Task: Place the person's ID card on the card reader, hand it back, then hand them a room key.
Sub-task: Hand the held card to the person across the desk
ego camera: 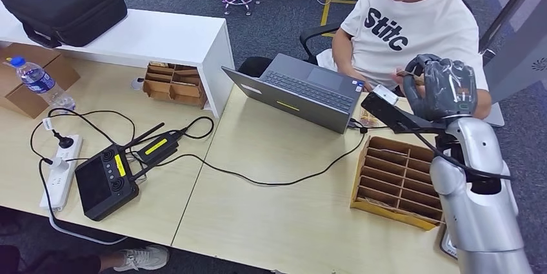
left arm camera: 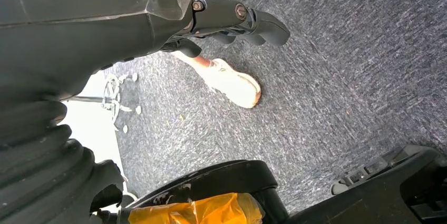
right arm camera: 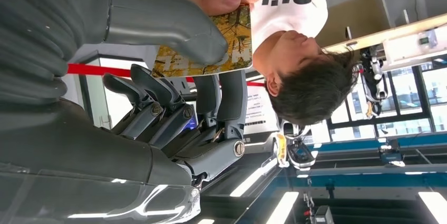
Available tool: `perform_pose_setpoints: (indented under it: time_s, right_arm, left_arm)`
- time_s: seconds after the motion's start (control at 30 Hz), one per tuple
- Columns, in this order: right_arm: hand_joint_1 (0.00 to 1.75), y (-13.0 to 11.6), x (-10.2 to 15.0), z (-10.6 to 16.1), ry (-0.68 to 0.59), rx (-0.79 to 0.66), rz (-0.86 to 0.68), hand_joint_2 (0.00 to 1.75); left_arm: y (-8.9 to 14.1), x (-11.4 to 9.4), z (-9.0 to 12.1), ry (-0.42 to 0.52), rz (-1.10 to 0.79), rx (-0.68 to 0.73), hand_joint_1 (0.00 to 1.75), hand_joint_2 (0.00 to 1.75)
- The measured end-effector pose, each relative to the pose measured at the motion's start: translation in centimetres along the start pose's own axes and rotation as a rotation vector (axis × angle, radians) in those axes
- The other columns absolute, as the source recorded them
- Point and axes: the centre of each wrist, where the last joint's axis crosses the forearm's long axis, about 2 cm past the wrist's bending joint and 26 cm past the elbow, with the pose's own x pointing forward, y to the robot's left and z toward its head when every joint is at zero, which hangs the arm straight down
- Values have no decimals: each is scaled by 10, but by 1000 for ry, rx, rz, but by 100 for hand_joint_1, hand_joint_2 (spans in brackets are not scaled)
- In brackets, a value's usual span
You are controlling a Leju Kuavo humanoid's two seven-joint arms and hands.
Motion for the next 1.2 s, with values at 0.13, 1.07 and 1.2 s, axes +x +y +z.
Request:
perform_pose_setpoints:
  time_s: [0.13, 1.07, 1.2]
  right_arm:
    - [19, 5, 4, 0, -10, 22, 10, 175]
    - [0, 39, -116, 93, 257, -7, -302, 175]
    - [0, 39, -121, 96, 273, -11, -303, 175]
  left_arm:
    - [0, 0, 0, 0, 0, 0, 0, 175]
    - [0, -2, 0, -3, 57, -1, 0, 175]
    - [0, -2, 0, -3, 57, -1, 0, 175]
